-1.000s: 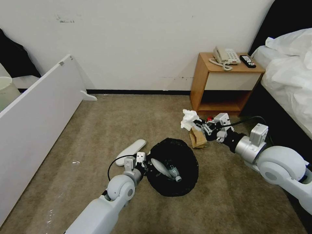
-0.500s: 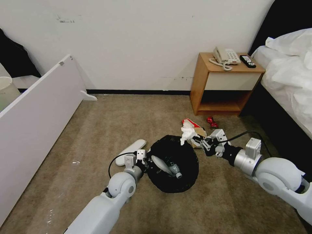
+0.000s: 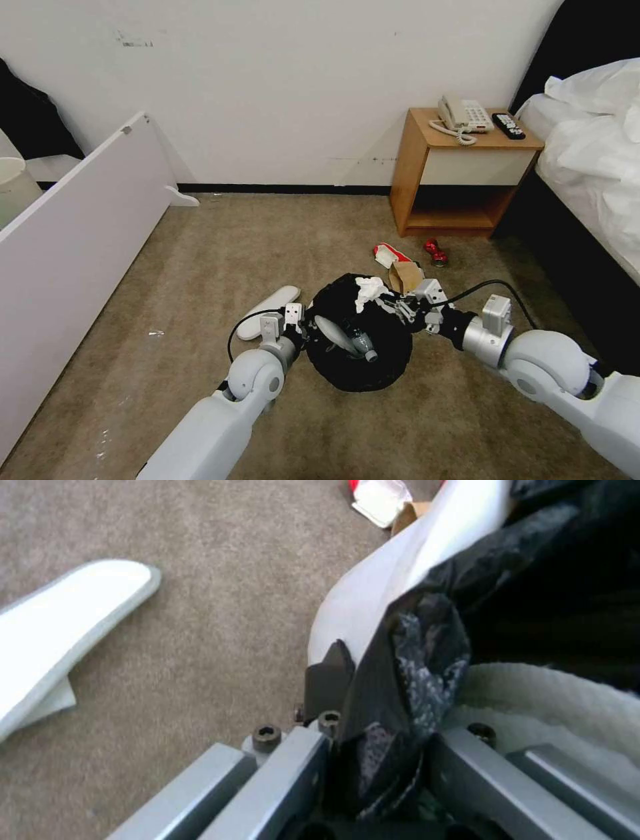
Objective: Pick up the trash bin, then pick up the garbage from the floor and place it into the trash bin.
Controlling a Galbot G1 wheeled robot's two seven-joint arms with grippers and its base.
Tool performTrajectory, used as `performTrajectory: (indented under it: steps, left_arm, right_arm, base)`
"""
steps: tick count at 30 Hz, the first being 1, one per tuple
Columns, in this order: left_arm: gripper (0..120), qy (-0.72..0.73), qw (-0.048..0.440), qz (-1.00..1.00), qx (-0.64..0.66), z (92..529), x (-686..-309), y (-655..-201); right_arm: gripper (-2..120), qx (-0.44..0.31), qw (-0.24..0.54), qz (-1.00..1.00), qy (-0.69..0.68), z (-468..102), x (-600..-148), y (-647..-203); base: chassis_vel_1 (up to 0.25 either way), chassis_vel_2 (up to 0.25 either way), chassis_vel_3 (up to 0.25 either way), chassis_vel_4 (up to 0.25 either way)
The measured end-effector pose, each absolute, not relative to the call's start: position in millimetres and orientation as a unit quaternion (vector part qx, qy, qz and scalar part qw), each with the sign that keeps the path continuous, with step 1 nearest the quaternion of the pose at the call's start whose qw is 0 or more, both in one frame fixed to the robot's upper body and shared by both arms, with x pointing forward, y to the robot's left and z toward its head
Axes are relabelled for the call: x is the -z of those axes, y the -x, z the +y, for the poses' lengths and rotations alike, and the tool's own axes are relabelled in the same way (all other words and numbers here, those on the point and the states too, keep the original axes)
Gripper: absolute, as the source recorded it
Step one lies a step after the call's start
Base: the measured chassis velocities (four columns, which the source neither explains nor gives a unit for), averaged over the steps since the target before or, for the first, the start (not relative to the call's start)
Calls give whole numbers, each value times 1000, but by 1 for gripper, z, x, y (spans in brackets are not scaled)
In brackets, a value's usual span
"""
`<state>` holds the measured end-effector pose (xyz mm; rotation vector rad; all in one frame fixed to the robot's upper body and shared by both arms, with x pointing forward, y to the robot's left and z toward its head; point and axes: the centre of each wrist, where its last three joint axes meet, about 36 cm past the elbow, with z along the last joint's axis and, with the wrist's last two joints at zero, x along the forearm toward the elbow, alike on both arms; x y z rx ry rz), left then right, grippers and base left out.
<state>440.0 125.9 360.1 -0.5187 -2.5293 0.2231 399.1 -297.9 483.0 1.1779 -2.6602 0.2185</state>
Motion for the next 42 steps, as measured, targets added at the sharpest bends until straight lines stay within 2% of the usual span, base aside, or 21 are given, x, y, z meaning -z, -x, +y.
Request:
performTrajectory:
  steps: [5,9,11,12,14,16,17,19,23,25,27,29,31,32,42]
  left_arm:
    - [0,201,270,-939,-74,120,-355,-440]
    - [0,201,270,-939,-71,120,-353,-440]
    - [0,200,270,-939,-72,120,-353,-440]
    - [0,200,270,-939,-72,121,-353,-441]
    - [0,200,270,-939,-72,121,-354,-441]
    - [0,199,269,-940,-73,122,-354,-441]
    - [0,199,269,-940,-73,122,-354,-441]
    - [0,197,269,-940,-73,123,-355,-442]
    - [0,194,268,-941,-75,125,-356,-443]
    - [0,190,266,-942,-76,129,-357,-444]
    - [0,188,266,-942,-76,130,-357,-444]
    - [0,185,266,-943,-77,133,-357,-445]
    - [0,184,266,-943,-77,134,-357,-445]
    - [0,184,266,-943,-78,134,-357,-444]
    - [0,184,266,-943,-80,133,-359,-441]
  right_arm:
    - [0,-67,113,-904,-407,-290,-476,-402]
    - [11,-64,119,-903,-407,-288,-469,-403]
    - [14,-63,122,-903,-406,-288,-466,-403]
    - [21,-64,126,-903,-405,-289,-462,-403]
    - [25,-64,127,-903,-405,-289,-461,-402]
    - [38,-62,130,-903,-405,-288,-453,-402]
    - [38,-62,130,-903,-405,-288,-453,-402]
    - [50,-62,132,-903,-403,-288,-449,-401]
    - [59,-63,136,-904,-401,-290,-445,-400]
    - [72,-69,138,-905,-395,-295,-444,-398]
    - [75,-70,139,-906,-394,-297,-443,-397]
    - [86,-78,143,-907,-389,-303,-442,-394]
    - [90,-79,144,-907,-389,-304,-442,-393]
    - [97,-82,146,-907,-387,-307,-441,-392]
    - [100,-91,151,-908,-380,-314,-436,-388]
  base:
    - [0,0,0,0]
    - [0,0,0,0]
    - [0,0,0,0]
    - [0,0,0,0]
    - [0,0,0,0]
    - [0,0,0,0]
    - [0,0,0,0]
    - [0,0,0,0]
    - [0,0,0,0]
    - [0,0,0,0]
    - [0,0,0,0]
    - [0,0,0,0]
    - [0,0,0,0]
    - [0,0,0,0]
    - [0,0,0,0]
